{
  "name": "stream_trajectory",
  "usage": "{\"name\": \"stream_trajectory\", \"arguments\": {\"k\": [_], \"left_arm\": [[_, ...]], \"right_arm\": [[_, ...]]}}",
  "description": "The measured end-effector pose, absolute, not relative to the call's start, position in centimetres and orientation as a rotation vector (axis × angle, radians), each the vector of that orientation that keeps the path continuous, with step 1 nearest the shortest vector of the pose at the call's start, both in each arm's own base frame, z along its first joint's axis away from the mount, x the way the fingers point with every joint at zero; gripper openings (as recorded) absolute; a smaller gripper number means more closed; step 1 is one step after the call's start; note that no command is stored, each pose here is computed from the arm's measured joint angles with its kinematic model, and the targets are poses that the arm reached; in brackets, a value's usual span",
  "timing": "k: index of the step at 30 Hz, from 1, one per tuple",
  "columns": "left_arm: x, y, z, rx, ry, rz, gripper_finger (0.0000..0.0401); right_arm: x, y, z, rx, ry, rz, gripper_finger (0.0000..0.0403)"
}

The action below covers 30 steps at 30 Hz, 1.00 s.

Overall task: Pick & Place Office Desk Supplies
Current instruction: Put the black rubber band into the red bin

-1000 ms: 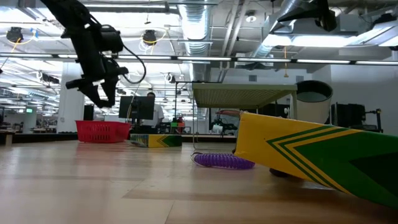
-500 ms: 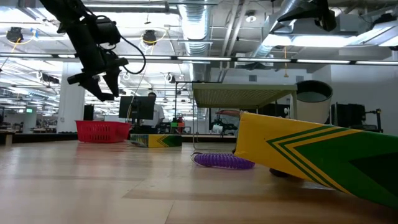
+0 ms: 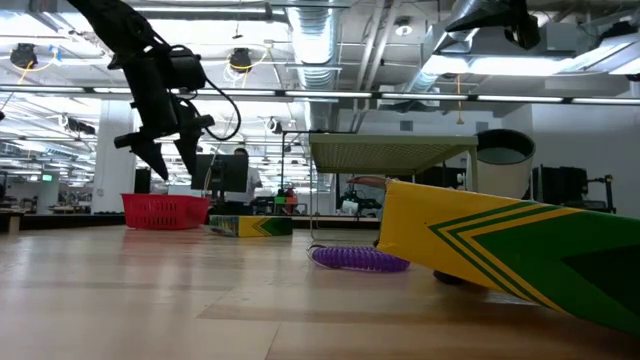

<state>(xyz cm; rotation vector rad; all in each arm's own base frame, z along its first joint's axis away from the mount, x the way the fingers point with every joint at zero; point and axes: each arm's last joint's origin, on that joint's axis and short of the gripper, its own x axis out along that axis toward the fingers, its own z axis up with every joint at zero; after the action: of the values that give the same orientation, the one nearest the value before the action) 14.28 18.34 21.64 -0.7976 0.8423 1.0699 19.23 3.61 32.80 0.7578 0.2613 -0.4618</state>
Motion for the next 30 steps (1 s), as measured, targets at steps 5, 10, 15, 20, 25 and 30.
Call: {"name": "stream_trajectory", "arguments": {"k": [5, 10, 15, 20, 25, 30], "left_arm": [[14.2, 17.8, 22.2, -0.824, 0.817, 1.014, 0.0282], [15.0, 15.6, 24.0, -0.866, 0.738, 0.716, 0.0274], [16.8, 11.6, 26.0, -0.864, 0.687, 0.241, 0.0260], [19.0, 6.7, 28.2, -0.801, 0.617, -0.055, 0.0249], [20.9, 1.1, 30.1, -0.641, 0.520, -0.299, 0.0240], [22.0, -4.3, 29.0, -0.543, 0.593, -0.379, 0.0237]], "right_arm": [[19.2, 3.6, 32.8, 0.760, 0.258, -0.458, 0.0202], [19.3, 3.6, 32.8, 0.756, 0.261, -0.455, 0.0202], [19.3, 3.6, 32.8, 0.754, 0.265, -0.449, 0.0202], [19.3, 3.7, 32.8, 0.756, 0.281, -0.424, 0.0202], [19.3, 3.8, 32.8, 0.760, 0.292, -0.406, 0.0202], [19.2, 4.3, 32.8, 0.765, 0.299, -0.386, 0.0202]]}}
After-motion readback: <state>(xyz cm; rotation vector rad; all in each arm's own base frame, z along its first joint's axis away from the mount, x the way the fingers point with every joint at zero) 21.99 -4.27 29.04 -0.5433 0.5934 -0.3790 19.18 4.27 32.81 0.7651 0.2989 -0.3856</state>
